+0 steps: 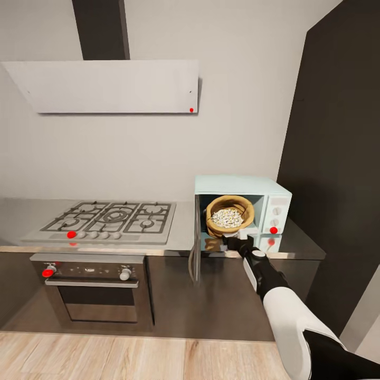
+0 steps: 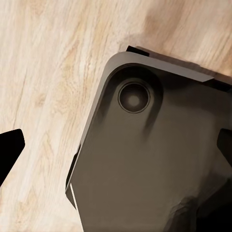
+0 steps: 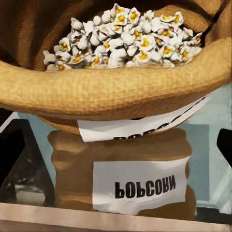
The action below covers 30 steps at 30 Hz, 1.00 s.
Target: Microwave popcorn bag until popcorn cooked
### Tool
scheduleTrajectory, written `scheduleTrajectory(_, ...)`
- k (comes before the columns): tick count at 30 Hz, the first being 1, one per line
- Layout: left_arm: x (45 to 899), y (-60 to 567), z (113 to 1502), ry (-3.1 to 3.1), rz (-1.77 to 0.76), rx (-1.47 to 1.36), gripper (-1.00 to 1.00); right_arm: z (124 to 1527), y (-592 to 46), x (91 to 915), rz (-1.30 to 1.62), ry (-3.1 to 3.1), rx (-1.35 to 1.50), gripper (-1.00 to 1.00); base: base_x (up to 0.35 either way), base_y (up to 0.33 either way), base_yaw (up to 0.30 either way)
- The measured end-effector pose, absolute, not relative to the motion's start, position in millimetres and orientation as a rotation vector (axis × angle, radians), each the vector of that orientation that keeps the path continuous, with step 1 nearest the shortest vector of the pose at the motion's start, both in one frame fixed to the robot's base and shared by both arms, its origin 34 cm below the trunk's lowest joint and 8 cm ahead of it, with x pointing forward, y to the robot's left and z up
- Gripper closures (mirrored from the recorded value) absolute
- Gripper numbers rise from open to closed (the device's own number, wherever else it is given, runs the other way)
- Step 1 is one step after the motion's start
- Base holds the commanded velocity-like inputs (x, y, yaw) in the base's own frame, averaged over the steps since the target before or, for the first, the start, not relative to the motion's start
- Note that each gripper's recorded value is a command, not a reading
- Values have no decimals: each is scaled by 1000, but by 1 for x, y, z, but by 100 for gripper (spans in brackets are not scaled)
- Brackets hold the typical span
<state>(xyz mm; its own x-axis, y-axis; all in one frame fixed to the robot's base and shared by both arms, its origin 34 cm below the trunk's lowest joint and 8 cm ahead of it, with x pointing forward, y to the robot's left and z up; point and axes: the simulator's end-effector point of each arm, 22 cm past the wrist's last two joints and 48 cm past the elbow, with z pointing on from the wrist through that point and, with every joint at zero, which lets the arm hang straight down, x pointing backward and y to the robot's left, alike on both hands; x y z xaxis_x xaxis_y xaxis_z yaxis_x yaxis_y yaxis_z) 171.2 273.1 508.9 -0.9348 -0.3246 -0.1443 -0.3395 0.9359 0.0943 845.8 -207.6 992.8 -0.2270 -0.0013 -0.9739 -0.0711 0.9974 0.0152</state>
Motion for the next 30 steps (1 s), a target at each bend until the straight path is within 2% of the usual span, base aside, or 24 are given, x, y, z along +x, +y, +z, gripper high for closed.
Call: scheduleTrajectory(30, 171, 273, 509, 2966, 178, -511, -100, 1005, -216, 848, 43, 1774, -30, -100, 15, 0, 0)
